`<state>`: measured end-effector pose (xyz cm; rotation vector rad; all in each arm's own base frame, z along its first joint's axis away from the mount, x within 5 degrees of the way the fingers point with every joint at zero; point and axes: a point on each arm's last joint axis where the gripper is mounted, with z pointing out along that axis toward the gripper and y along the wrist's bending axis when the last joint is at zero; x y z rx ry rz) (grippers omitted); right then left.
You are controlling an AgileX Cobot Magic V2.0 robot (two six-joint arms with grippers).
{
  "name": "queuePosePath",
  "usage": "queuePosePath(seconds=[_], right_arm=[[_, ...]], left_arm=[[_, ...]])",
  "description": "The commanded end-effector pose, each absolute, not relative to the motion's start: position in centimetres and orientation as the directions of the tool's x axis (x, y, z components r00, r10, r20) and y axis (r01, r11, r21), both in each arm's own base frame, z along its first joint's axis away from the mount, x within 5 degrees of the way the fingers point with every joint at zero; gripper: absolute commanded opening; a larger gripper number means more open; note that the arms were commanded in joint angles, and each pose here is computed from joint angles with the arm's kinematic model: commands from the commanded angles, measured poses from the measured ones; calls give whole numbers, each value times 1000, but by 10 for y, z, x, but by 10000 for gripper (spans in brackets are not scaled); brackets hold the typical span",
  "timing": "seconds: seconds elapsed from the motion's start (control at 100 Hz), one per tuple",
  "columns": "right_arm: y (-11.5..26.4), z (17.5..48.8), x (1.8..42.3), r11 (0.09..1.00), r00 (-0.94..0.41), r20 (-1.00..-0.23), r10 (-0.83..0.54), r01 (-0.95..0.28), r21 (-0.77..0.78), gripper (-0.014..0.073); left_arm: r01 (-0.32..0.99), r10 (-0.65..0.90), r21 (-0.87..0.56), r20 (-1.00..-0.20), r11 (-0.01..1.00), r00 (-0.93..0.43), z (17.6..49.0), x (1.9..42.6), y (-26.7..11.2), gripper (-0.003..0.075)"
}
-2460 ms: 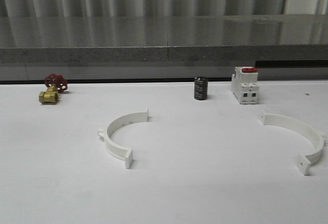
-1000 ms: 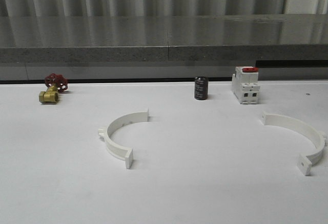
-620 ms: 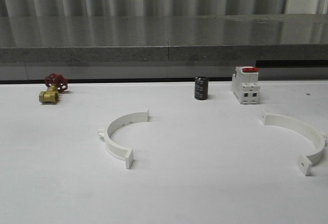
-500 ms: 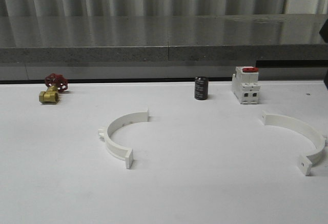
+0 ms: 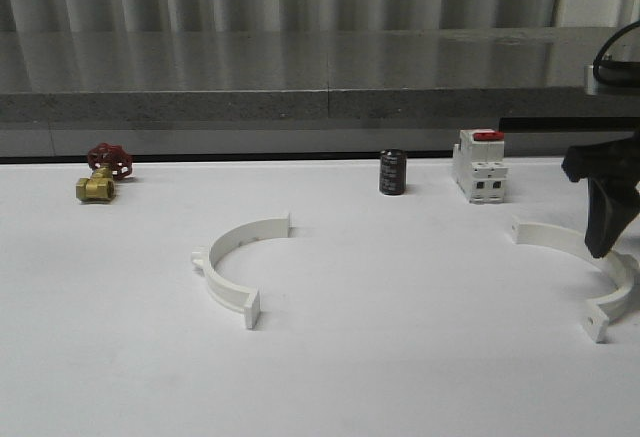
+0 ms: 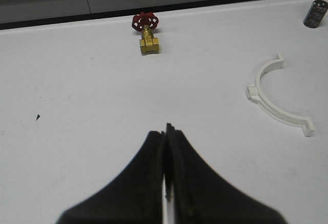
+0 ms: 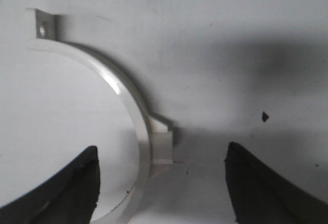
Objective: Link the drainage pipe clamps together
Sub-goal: 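Lower the right gripper and grasp the clamp half's middle tab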
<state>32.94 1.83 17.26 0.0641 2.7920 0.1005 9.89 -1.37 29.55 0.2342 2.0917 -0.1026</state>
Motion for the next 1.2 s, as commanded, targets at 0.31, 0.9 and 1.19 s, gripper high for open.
queuePosePath(seconds=[0.31, 0.9, 1.19], right_arm=[[17, 179, 341, 996, -909, -413, 61, 30, 82, 375], [17, 179, 341, 996, -909, -413, 63, 31, 83, 141], [21, 187, 346, 996, -906, -420, 56, 21, 87, 141]], left_arm=[[187, 91, 10, -898, 982, -430, 308, 102, -13, -21], [187, 91, 10, -898, 982, -430, 308, 102, -13, -21], [187, 91, 10, -898, 982, -430, 308, 102, -13, -21]])
